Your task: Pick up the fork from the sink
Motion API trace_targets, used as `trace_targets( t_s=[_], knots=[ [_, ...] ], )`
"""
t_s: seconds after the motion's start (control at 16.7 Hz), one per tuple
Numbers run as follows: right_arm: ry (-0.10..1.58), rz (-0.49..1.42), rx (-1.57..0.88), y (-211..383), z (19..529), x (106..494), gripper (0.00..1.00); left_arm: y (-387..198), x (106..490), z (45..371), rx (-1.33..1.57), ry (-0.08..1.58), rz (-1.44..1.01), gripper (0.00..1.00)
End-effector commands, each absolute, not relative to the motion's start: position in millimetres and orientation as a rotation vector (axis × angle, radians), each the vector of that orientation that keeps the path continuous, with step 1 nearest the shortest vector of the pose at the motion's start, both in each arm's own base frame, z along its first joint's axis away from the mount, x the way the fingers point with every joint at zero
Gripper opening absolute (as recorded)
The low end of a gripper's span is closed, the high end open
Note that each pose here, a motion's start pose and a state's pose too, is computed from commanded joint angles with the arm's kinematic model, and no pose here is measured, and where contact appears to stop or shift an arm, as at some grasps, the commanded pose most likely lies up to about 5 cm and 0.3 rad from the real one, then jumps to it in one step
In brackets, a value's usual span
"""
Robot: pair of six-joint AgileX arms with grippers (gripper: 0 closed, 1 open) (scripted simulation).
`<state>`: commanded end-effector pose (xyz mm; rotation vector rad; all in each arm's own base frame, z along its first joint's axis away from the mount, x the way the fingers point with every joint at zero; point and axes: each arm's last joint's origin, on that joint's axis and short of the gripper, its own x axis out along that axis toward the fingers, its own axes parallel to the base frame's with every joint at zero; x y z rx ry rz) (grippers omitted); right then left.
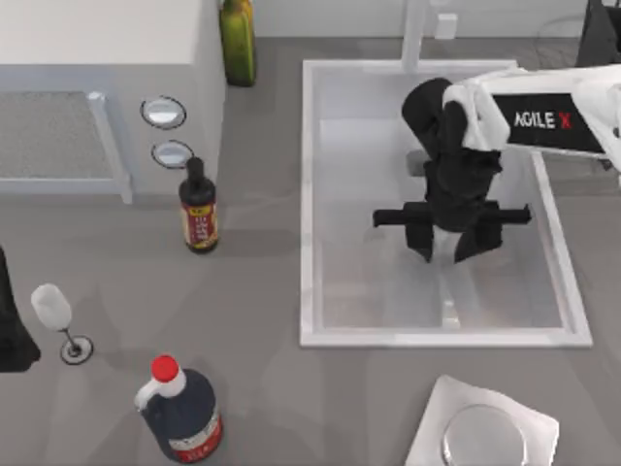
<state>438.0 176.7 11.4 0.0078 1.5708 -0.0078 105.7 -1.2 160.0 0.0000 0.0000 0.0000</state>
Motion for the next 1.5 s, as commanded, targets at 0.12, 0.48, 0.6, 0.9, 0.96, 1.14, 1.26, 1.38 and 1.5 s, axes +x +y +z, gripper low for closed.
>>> trace_targets(
  t_s=[0.12, 0.48, 0.6, 0.9, 0.96, 1.14, 1.26, 1.38, 1.5],
  knots=[
    [1.571, -0.008, 0.008, 177, 11, 438, 0.0, -1, 106, 160, 0.0, 0.0, 0.0, 1.0],
    [1.571, -0.008, 0.008, 177, 11, 438, 0.0, -1, 106, 160, 0.0, 0.0, 0.0, 1.0],
    [1.528, 0.001, 0.0, 178, 36, 442, 0.0, -1, 106, 160, 0.0, 0.0, 0.0, 1.0],
    [1.527, 0.002, 0.0, 182, 83, 449, 0.0, -1, 106, 160, 0.0, 0.0, 0.0, 1.0],
    [1.533, 0.0, -0.002, 182, 97, 449, 0.0, -1, 106, 160, 0.0, 0.0, 0.0, 1.0],
    [1.544, -0.004, -0.005, 180, 144, 447, 0.0, -1, 106, 160, 0.0, 0.0, 0.0, 1.0],
    [1.538, -0.002, -0.003, 179, 170, 444, 0.0, -1, 106, 160, 0.0, 0.0, 0.0, 1.0],
    [1.529, 0.001, -0.001, 178, 184, 442, 0.0, -1, 106, 160, 0.0, 0.0, 0.0, 1.0],
    [1.529, 0.001, -0.001, 178, 185, 442, 0.0, -1, 106, 160, 0.0, 0.0, 0.0, 1.0]
  ],
)
